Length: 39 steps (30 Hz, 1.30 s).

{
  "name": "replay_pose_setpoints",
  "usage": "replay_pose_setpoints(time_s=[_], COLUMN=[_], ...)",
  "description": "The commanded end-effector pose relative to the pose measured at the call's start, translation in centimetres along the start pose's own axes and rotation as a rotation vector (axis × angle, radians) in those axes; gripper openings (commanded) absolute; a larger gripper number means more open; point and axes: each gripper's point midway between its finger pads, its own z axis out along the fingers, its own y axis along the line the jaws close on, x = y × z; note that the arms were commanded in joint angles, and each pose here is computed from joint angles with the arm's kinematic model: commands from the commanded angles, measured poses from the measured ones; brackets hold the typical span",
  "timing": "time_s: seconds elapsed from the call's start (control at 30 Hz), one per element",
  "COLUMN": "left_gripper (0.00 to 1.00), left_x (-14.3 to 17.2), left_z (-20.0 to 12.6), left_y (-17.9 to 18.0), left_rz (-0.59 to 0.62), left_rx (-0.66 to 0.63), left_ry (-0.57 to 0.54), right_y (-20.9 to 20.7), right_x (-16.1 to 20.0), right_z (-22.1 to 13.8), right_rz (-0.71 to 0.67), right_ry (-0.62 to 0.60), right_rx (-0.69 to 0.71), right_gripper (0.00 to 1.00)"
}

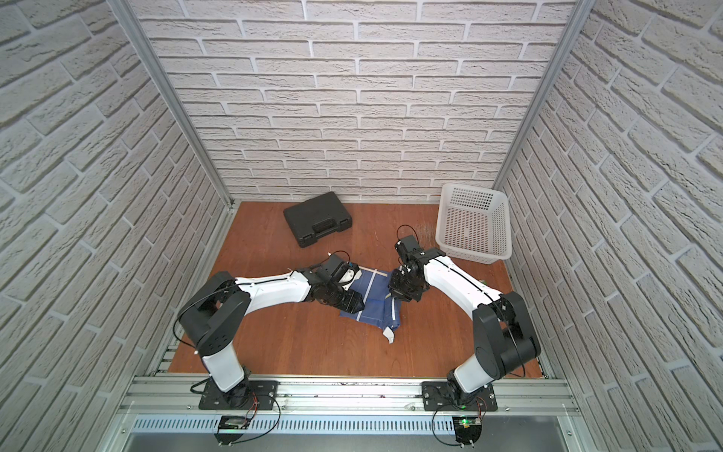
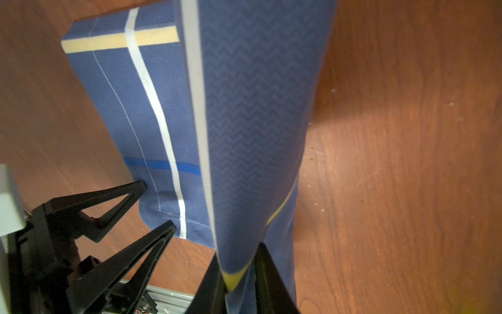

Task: Roll up the pillowcase
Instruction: Roll the pillowcase at the center of the board.

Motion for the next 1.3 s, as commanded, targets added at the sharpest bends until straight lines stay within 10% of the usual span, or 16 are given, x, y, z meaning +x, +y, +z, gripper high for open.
replay_pose_setpoints(time_s=[0.0, 1.27], left_gripper=[0.72, 0.72], left_x=[0.6, 2.6], left_z=[0.0, -3.7], left_y=[0.0, -2.2], left_rz=[0.001, -0.025], left_rx=[0.012, 0.02], left_ry=[0.001, -0.05], right_y=[2.2, 9.5], right_x=[-0.7, -3.3], right_z=[0.0, 4.3], right_rz=[0.013, -0.034], right_ry=[-0.015, -0.052], right_rx=[-0.057, -0.15], right_gripper=[0.2, 0.23])
